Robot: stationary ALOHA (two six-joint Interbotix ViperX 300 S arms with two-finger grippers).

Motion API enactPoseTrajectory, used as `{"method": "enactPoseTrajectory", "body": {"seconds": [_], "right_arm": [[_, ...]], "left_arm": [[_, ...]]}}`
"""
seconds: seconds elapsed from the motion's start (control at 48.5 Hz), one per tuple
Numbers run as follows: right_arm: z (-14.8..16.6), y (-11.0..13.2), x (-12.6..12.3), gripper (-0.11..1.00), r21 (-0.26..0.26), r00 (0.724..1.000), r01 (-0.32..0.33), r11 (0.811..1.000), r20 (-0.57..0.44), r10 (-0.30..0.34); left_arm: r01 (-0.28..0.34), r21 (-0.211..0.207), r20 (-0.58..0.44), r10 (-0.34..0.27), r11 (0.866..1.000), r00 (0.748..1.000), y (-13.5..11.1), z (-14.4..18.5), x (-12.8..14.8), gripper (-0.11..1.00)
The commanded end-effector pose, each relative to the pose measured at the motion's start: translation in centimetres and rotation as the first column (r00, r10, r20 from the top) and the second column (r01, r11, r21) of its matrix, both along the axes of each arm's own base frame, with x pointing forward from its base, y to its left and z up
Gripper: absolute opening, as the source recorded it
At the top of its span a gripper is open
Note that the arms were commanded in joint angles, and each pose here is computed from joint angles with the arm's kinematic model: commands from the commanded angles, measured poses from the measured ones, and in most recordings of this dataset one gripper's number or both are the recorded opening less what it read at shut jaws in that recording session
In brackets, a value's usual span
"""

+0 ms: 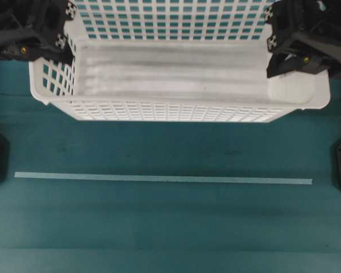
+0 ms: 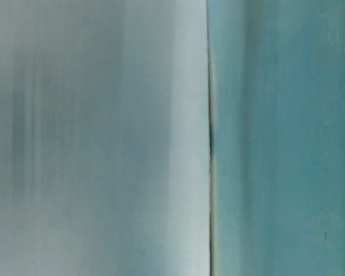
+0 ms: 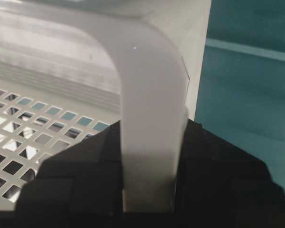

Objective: Lift the white basket with both hands.
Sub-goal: 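Raise the held basket higher and tilt it toward the back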

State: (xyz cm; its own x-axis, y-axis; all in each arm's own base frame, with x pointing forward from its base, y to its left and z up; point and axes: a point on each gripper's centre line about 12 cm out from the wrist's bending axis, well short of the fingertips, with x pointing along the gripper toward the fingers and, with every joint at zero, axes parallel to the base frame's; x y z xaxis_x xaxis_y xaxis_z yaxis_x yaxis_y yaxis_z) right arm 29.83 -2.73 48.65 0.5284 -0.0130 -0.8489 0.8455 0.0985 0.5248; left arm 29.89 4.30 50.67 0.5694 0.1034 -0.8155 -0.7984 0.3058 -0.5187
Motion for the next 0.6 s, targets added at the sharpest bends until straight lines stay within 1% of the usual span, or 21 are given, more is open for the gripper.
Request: {"method": "enactPoseTrajectory", "body": {"seconds": [0.0, 0.124, 0.289, 0.577], "right_arm": [[2.0, 1.0, -0.2, 0.2, -0.031, 0.996, -0.068, 0.997, 0.063, 0.069], [1.8, 1.0, -0.5, 0.2, -0.031, 0.997, -0.069, 0.997, 0.035, 0.07], [1.5, 0.9, -0.5, 0.2, -0.033, 0.997, -0.068, 0.997, 0.019, 0.068], [0.9, 0.6, -0.5, 0.2, -0.037, 0.998, -0.065, 0.997, -0.001, 0.065]], "left_arm": [[0.025, 0.029, 0.03, -0.026, 0.999, 0.999, 0.2, 1.2, 0.5, 0.04], [0.038, 0.038, 0.028, -0.039, 0.999, 0.999, 0.3, 1.6, 0.9, 0.04], [0.046, 0.033, -0.027, -0.045, 0.998, 0.999, 0.3, 1.3, 0.8, 0.04], [0.056, 0.038, -0.036, -0.055, 0.998, 0.998, 0.3, 1.2, 1.0, 0.04]]}}
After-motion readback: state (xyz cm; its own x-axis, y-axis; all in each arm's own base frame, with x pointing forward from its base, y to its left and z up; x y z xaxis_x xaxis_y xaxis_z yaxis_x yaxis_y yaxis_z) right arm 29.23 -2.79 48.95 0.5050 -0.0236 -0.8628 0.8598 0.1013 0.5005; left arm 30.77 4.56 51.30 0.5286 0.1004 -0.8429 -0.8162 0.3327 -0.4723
